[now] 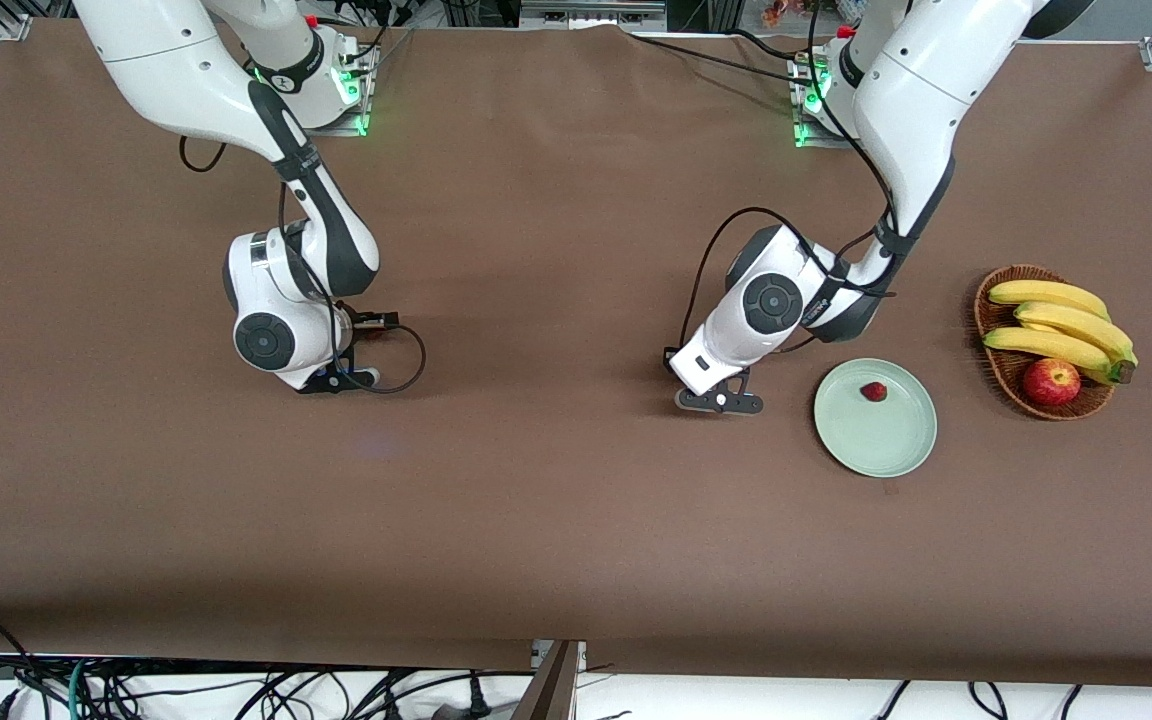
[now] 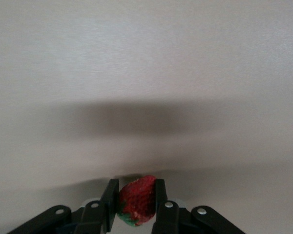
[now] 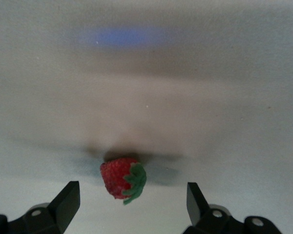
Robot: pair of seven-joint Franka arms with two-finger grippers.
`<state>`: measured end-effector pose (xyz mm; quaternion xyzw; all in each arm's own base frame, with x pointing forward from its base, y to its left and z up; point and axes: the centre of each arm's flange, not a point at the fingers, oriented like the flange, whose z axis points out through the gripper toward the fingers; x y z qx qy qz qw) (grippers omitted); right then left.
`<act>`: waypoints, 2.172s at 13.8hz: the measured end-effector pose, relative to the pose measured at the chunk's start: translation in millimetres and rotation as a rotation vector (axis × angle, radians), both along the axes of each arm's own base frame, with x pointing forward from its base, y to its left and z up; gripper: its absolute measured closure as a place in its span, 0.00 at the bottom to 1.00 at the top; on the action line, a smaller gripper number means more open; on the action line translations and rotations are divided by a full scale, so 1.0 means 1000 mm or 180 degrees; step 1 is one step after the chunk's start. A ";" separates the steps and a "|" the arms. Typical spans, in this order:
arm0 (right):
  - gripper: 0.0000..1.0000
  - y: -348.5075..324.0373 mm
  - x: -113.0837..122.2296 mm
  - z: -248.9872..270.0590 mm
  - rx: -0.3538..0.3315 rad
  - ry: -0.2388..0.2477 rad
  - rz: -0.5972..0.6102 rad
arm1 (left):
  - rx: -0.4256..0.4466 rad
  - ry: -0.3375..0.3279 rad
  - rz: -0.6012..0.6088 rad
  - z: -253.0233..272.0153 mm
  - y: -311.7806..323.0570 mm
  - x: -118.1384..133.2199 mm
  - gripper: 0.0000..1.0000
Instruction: Collect all strawberries into plate
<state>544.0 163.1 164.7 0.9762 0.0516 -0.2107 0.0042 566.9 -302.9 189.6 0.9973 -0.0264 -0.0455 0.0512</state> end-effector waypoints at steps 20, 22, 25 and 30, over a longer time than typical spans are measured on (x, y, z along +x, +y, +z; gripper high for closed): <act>0.74 0.186 0.023 0.069 0.0353 -0.0653 -0.0420 | 0.0490 -0.0329 -0.2578 0.020 0.288 0.077 0.66; 0.74 0.244 0.022 0.069 0.0456 -0.0797 -0.0680 | 0.0463 -0.0347 -0.2645 0.003 0.300 0.077 0.66; 0.74 0.316 0.017 0.058 0.0755 -0.1113 -0.1114 | 0.0432 -0.0352 -0.2674 -0.006 0.304 0.076 0.66; 0.74 0.402 -0.003 0.037 0.1186 -0.1265 -0.1766 | 0.0461 -0.0404 -0.2675 0.008 0.300 0.083 0.23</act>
